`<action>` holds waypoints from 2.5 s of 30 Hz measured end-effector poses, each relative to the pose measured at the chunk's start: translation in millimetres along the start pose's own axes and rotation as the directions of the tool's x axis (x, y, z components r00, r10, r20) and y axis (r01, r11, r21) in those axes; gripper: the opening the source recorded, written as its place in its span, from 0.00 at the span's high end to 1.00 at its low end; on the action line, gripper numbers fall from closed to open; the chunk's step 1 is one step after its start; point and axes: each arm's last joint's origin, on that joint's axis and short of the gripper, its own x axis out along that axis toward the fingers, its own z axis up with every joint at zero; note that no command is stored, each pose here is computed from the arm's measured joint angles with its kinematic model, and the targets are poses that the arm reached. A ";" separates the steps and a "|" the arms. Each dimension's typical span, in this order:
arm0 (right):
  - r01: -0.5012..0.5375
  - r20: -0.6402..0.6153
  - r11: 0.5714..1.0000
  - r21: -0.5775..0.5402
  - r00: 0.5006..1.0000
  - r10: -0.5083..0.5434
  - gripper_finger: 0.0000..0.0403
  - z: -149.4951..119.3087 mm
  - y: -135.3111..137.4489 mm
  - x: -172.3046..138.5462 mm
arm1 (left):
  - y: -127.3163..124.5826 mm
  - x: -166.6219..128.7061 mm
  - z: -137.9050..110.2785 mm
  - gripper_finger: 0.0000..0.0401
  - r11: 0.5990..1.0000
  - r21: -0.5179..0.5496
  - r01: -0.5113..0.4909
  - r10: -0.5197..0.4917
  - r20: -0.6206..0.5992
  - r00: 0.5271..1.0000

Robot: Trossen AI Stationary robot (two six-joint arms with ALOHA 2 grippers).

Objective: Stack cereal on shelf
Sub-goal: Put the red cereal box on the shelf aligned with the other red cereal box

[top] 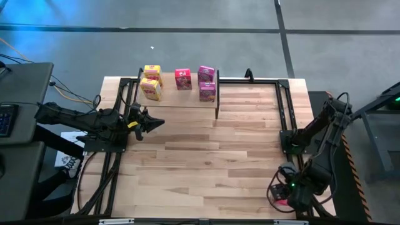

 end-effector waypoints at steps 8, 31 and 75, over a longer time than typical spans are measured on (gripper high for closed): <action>0.069 0.028 0.997 0.043 0.997 -0.071 0.42 -2.8 11.6 21.6 | 0.4 0.1 0.7 1.00 1.000 -0.020 -0.016 0.016 0.017 1.000; 0.175 0.042 0.977 0.123 0.983 -0.181 0.42 1.7 20.3 37.5 | 0.4 0.0 0.6 1.00 0.998 -0.055 -0.015 0.016 0.017 1.000; 0.046 -0.129 0.700 -0.713 0.972 -0.195 0.94 14.0 12.9 96.5 | 0.1 0.0 1.0 1.00 0.996 -0.084 -0.013 0.014 0.021 1.000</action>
